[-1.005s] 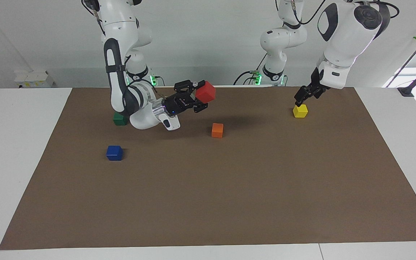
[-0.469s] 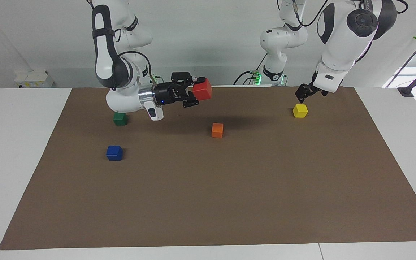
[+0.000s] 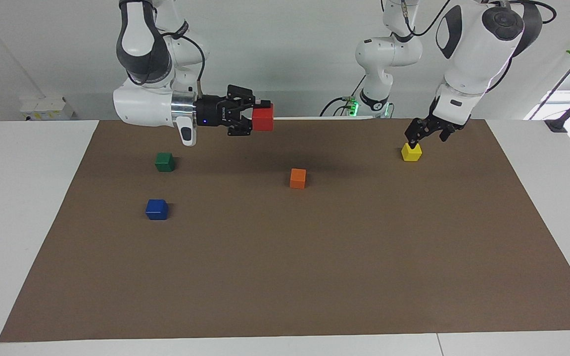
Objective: Transfer red block to right arm and stack on blue block
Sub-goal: 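Carry the red block with the right gripper over the blue block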
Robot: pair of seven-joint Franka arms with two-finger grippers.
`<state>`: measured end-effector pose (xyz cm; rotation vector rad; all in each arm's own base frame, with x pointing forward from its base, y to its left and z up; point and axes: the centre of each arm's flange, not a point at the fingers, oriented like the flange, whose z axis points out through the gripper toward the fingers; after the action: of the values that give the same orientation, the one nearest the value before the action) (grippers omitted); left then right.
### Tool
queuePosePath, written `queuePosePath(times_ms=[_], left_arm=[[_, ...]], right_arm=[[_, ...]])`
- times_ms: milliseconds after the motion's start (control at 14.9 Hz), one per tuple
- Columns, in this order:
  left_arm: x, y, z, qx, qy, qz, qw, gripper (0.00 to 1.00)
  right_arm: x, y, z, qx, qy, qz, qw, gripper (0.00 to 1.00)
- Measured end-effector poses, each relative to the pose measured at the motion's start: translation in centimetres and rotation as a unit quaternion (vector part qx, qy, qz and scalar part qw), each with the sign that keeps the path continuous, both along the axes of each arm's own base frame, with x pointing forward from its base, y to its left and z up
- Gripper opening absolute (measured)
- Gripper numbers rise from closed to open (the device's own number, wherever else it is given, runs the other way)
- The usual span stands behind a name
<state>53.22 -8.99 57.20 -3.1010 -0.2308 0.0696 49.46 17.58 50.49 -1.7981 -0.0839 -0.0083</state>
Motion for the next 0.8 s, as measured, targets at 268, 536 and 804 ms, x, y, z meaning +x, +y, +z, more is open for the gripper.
queuePosePath(times_ms=[268,536,804], left_arm=[[0.0,0.0,0.1,-0.001,-0.001,-0.002,1.000,1.00],[0.1,0.0,0.2,-0.001,-0.005,-0.003,1.000,1.00],[0.1,0.0,0.3,-0.002,-0.006,-0.003,1.000,1.00]], right_arm=[[0.0,-1.7,3.6,-0.132,-0.017,0.016,0.991,0.60],[0.1,-4.5,6.2,-0.257,-0.048,0.029,0.965,0.60],[0.3,-8.5,6.3,-0.389,-0.066,0.056,0.917,0.60]])
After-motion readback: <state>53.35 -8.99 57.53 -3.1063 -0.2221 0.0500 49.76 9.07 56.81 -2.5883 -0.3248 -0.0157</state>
